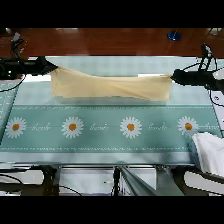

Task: Fold the shirts.

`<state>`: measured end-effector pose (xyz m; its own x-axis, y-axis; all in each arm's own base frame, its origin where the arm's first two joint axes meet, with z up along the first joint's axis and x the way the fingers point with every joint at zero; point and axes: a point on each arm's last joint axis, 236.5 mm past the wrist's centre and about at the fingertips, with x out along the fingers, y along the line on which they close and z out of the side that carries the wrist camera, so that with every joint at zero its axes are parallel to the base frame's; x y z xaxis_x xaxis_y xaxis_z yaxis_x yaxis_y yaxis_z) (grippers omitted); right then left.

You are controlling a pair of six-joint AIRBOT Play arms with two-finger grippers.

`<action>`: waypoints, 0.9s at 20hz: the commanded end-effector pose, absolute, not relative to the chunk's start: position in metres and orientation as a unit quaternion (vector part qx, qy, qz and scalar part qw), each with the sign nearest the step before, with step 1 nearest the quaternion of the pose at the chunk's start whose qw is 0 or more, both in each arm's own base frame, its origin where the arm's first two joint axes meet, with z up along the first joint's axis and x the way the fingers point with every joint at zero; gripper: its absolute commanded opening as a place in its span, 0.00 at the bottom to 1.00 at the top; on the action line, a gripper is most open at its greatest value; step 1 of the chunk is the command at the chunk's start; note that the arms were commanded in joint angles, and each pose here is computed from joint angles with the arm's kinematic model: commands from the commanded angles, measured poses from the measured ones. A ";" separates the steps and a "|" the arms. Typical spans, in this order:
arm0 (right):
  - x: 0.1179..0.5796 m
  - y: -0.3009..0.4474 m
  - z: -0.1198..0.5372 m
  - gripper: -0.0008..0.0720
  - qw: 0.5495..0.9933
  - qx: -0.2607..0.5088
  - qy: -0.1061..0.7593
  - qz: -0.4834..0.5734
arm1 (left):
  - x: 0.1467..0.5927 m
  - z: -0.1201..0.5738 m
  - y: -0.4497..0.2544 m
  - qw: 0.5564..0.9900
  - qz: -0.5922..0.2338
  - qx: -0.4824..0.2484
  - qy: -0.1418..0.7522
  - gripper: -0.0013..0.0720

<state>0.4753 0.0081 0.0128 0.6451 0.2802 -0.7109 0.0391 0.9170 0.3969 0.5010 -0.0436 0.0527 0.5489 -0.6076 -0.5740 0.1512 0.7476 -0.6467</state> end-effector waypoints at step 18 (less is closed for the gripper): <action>0.509 0.015 -0.065 0.04 0.878 0.209 0.430 0.036 | 0.522 -0.055 -0.038 0.799 -0.202 -0.304 0.479 0.09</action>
<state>0.5052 0.0080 -0.0630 0.6218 0.2392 -0.7457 0.1185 0.9125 0.3915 0.5247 -0.0358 -0.0456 0.4785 -0.6045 -0.6369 0.0375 0.7387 -0.6730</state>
